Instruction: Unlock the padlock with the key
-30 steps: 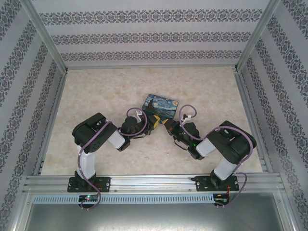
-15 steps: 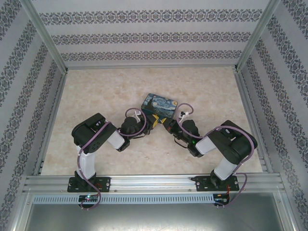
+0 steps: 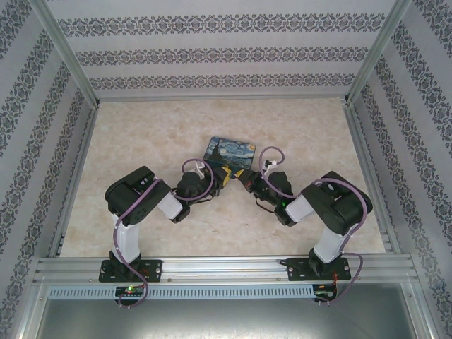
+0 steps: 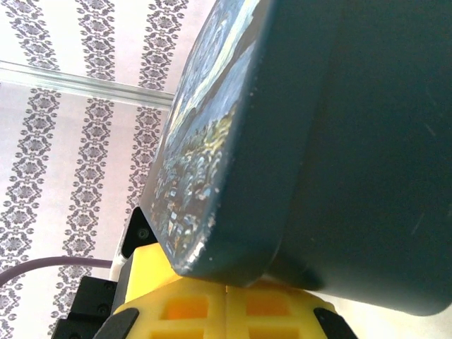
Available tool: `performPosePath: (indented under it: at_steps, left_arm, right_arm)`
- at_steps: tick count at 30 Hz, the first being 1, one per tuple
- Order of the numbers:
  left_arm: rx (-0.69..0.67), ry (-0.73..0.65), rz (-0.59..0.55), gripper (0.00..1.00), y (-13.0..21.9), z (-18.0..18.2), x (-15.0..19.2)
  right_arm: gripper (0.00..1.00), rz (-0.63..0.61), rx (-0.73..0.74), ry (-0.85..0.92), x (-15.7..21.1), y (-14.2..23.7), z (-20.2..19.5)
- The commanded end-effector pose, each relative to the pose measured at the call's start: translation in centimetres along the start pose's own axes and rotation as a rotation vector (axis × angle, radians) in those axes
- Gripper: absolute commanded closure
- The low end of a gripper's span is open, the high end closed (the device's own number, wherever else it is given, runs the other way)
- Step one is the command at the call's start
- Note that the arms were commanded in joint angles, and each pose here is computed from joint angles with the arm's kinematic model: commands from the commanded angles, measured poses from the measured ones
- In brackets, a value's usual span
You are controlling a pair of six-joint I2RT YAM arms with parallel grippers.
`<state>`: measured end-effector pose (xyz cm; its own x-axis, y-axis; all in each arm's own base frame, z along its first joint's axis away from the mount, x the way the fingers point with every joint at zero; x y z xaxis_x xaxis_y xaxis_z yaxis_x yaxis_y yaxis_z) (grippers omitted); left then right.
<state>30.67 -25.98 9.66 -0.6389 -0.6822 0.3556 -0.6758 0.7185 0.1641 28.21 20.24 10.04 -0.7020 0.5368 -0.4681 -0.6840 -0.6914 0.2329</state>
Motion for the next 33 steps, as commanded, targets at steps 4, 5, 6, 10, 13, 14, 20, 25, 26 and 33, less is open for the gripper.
performPosePath:
  at_steps: [4,5,6,10,13,14,20,25,26,33]
  left_arm:
    - [0.054,-0.014,0.210,1.00,0.3,-1.6,4.3]
    - [0.057,-0.015,0.211,1.00,0.2,-1.7,4.3]
    - [0.059,-0.015,0.212,1.00,0.1,-1.8,4.3]
    - [0.062,-0.016,0.212,1.00,-0.1,-2.0,4.4]
    - [0.073,-0.015,0.209,1.00,-0.2,-2.2,4.4]
    - [0.076,-0.013,0.207,1.00,-0.2,-2.2,4.4]
    - [0.093,-0.006,0.204,1.00,-0.4,-2.5,4.4]
    - [0.095,-0.006,0.213,1.00,-0.5,-2.6,4.7]
    - [0.095,-0.006,0.212,1.00,-0.5,-2.6,4.7]
    - [0.097,-0.055,0.243,1.00,-0.4,-2.8,5.1]
  right_arm:
    - [1.00,-0.023,-0.033,0.106,-1.2,0.2,1.2]
    - [1.00,-0.019,-0.026,0.107,-1.0,0.3,0.9]
    - [1.00,-0.016,-0.022,0.103,-0.8,0.4,0.7]
    - [1.00,-0.018,-0.031,0.067,-0.4,0.2,0.6]
    - [1.00,-0.008,-0.034,0.046,0.4,-0.2,1.1]
    - [1.00,-0.008,-0.034,0.037,0.6,-0.3,1.2]
    - [1.00,-0.024,-0.044,-0.075,2.2,-1.1,1.8]
    - [1.00,-0.052,-0.059,-0.164,2.3,-1.8,1.8]
    - [1.00,-0.062,-0.058,-0.163,2.1,-1.7,1.8]
    - [1.00,-0.056,-0.049,-0.171,0.9,-1.4,0.7]
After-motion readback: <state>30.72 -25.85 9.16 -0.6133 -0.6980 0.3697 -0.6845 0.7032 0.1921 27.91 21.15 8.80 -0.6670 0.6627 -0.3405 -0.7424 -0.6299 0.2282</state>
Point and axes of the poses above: each hand's point on the last joint's axis, 136 mm out from that joint toward the fingers, its own y axis back along the fingers, its own z axis along the line the jaws close on, x = y × z, the point moved 6 cm from there along y, back along the fingers, and after that the axes turned 15 degrees about y, right-handed, at the moved point
